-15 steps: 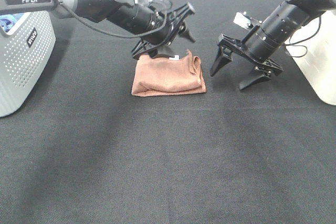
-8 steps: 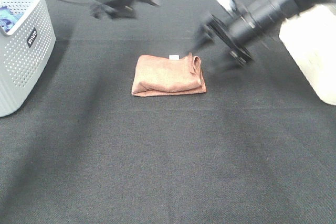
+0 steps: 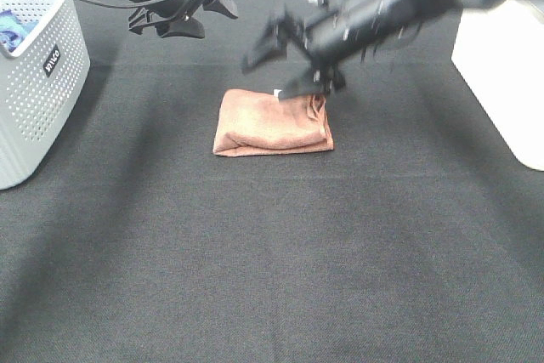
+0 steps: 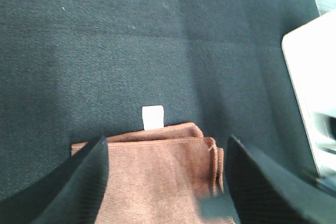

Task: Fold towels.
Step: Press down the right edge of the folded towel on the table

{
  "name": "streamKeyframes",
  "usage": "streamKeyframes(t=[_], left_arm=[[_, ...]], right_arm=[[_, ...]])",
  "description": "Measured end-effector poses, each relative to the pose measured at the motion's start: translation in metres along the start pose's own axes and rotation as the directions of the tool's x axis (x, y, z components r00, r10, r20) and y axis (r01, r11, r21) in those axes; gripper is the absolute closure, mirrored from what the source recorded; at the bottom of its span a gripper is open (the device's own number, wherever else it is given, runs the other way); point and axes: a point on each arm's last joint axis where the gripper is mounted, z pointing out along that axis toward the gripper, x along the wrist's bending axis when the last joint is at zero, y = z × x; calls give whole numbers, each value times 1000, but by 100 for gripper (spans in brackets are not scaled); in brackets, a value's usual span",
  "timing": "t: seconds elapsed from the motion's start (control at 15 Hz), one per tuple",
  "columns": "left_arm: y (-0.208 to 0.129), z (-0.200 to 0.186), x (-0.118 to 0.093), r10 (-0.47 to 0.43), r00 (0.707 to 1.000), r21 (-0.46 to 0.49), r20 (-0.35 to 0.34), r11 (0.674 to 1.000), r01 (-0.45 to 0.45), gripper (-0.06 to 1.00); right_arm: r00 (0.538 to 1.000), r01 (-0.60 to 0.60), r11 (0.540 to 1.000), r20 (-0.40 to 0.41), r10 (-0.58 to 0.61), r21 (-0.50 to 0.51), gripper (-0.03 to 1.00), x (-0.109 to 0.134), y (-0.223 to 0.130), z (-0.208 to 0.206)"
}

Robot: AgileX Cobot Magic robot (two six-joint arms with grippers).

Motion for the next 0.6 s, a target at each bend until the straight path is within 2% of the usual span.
streamKeyframes(t=[0.27, 0.4, 0.6], left_arm=[[-2, 0, 0, 0, 1000, 25, 3, 1000, 0, 33], [-3, 0, 0, 0, 1000, 33, 4, 999, 0, 33], [-4, 0, 0, 0, 1000, 40, 5, 999, 0, 33]], right_arm=[[997, -16, 998, 76, 20, -63, 16, -32, 10, -3], [988, -17, 997, 153, 28, -72, 16, -47, 13, -13], [957, 2, 1000, 291, 6, -26, 16, -62, 9, -18]])
